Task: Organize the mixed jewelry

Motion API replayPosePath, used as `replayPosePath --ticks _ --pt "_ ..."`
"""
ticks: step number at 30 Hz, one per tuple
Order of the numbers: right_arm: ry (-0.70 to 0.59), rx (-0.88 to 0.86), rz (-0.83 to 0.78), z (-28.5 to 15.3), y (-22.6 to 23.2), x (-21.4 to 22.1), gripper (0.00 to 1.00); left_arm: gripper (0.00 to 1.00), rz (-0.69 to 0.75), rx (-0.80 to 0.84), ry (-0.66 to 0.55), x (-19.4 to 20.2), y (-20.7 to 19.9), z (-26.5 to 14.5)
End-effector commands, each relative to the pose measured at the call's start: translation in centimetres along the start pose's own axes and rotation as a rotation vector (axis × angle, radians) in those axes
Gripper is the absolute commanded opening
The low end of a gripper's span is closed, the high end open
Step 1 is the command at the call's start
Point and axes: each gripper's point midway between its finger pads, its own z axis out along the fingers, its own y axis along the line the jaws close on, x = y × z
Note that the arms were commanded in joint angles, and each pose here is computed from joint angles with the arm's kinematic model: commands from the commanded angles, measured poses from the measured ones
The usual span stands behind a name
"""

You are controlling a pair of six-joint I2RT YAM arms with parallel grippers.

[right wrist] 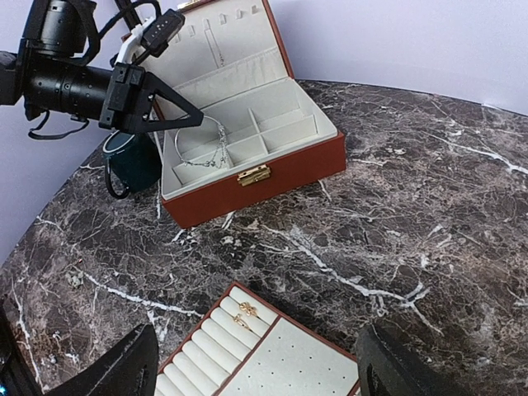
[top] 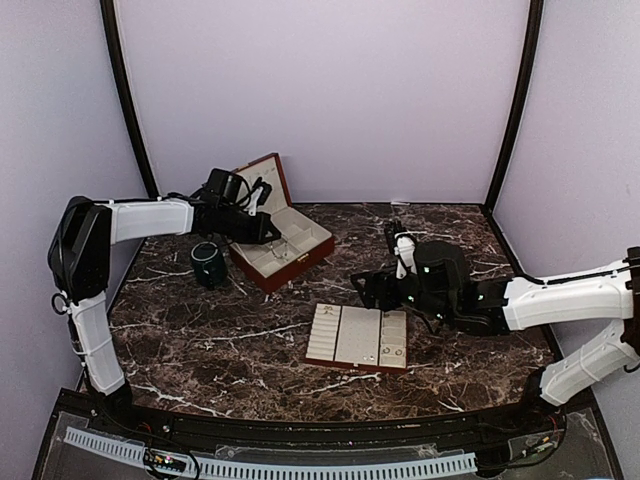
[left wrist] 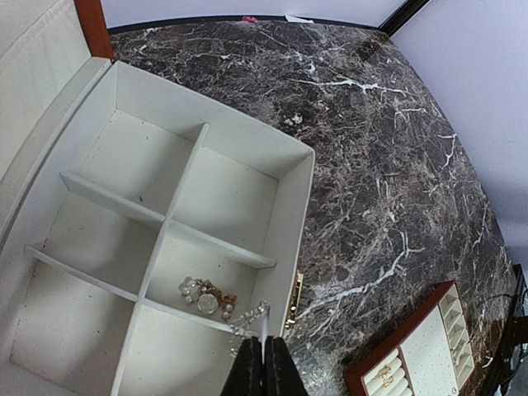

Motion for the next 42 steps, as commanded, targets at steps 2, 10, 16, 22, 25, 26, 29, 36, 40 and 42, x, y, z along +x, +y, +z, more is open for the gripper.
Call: replayPosePath --ticks 2,10,16,22,25,26,29,36,40,42 --pt "-0.015 -0.021 0.039 0.2 0.3 -0.5 0.83 0.0 0.011 -0.015 -0.013 -0.6 0.3 -0.5" --pt "-0.003 -0.025 0.038 0.6 0.5 -0.3 0.83 0.0 0.003 -0.062 0.037 2.8 1.7 -0.9" --pt "0.003 -0.029 0.039 1.2 0.8 -0.3 0.83 0.0 -0.01 -0.062 0.062 4.3 2.3 -0.7" --pt "0.007 -0.039 0.049 1.5 1.0 -0.3 0.83 0.0 -0.008 -0.058 0.066 4.3 2.7 -0.2" --pt "0.006 -0.041 0.051 1.4 1.1 -0.3 0.83 0.0 -0.003 -0.056 0.069 4.2 2.8 0.1" --pt "0.005 -0.042 0.052 1.4 1.1 -0.3 0.84 0.01 -0.001 -0.057 0.069 4.1 2.9 0.2" --pt "0.001 -0.04 0.055 1.3 1.0 -0.4 0.84 0.06 0.013 -0.045 0.073 4.1 2.9 0.5" --pt "0.0 -0.041 0.057 1.2 1.0 -0.5 0.84 0.21 0.048 -0.049 0.081 4.1 3.0 0.9" --pt "-0.006 -0.043 0.061 1.0 1.1 -0.8 0.84 0.31 0.058 -0.066 0.083 3.9 3.2 0.6" --pt "-0.01 -0.038 0.06 0.9 1.0 -0.9 0.83 0.37 0.068 -0.071 0.072 3.5 3.0 0.1"
